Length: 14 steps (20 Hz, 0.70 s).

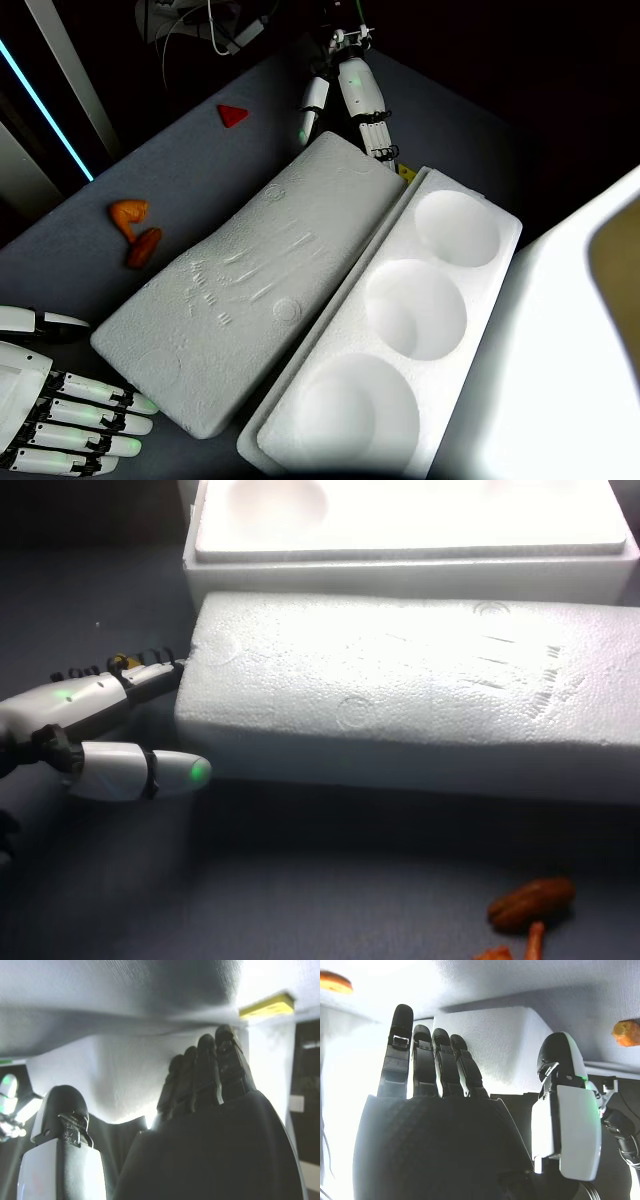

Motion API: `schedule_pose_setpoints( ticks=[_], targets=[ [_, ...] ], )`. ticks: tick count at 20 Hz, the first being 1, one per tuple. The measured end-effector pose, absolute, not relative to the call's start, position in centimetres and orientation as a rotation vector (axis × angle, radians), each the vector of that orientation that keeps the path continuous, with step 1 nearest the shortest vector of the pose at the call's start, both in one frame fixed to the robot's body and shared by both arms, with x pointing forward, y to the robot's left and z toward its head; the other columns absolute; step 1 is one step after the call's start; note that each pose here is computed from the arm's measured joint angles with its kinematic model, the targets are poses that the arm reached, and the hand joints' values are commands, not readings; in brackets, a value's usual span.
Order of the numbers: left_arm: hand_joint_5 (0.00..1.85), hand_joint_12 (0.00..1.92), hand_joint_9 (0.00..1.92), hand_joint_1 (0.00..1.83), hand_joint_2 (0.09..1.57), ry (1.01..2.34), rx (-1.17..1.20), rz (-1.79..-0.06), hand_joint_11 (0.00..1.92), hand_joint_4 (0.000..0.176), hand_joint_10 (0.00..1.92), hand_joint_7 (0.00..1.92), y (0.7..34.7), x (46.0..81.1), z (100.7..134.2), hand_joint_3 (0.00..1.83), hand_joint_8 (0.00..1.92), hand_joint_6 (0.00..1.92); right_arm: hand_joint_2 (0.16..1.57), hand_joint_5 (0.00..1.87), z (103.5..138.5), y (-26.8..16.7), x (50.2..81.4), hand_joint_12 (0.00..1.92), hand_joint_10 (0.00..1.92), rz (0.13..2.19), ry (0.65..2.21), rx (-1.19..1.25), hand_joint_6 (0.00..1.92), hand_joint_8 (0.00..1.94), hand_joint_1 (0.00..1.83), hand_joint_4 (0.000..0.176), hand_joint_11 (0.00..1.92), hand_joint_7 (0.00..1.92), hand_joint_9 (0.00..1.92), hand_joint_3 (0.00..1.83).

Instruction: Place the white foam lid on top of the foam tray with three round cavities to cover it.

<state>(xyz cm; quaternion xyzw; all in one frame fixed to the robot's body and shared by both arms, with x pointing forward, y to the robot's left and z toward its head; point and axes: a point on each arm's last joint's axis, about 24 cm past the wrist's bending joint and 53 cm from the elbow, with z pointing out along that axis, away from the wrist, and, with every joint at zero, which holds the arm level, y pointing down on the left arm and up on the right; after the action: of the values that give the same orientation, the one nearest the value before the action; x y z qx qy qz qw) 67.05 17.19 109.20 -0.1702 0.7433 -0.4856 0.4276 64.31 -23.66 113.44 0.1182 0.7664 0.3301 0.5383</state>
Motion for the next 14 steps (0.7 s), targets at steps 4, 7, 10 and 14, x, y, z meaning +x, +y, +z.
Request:
schedule_pose_setpoints(
  ticks=[4,7,10,14],
  targets=[
    [0.05,0.0,0.0,0.36,1.1,1.84,-0.424,-1.229,0.0,0.0,0.0,0.03,17.15,66.88,109.8,0.0,0.01,0.01,1.17,0.05,114.11,-23.8,64.33,0.57,0.02,0.787,1.802,0.272,0.01,0.01,0.47,0.0,0.0,0.03,0.05,0.0],
    [0.08,0.0,0.01,0.36,1.12,1.839,-0.423,-1.232,0.0,0.0,0.01,0.08,17.13,66.84,109.82,0.01,0.02,0.02,1.18,0.16,114.12,-23.74,64.31,0.92,0.04,0.787,1.803,0.267,0.03,0.02,0.51,0.0,0.0,0.14,0.13,0.0],
    [0.08,0.0,0.01,0.36,1.12,1.831,-0.42,-1.244,0.0,0.0,0.01,0.08,16.99,66.73,110.01,0.01,0.02,0.02,1.18,0.17,114.11,-23.73,64.3,0.93,0.04,0.786,1.803,0.266,0.03,0.02,0.52,0.0,0.0,0.14,0.14,0.0],
    [0.18,0.0,0.1,0.32,1.14,1.839,-0.433,-1.253,0.0,0.0,0.03,0.17,17.37,65.89,109.75,0.0,0.02,0.03,1.18,0.22,113.94,-23.05,63.88,1.32,0.08,0.801,1.812,0.258,0.02,0.01,0.45,0.0,0.0,0.22,0.21,0.0]
  ],
)
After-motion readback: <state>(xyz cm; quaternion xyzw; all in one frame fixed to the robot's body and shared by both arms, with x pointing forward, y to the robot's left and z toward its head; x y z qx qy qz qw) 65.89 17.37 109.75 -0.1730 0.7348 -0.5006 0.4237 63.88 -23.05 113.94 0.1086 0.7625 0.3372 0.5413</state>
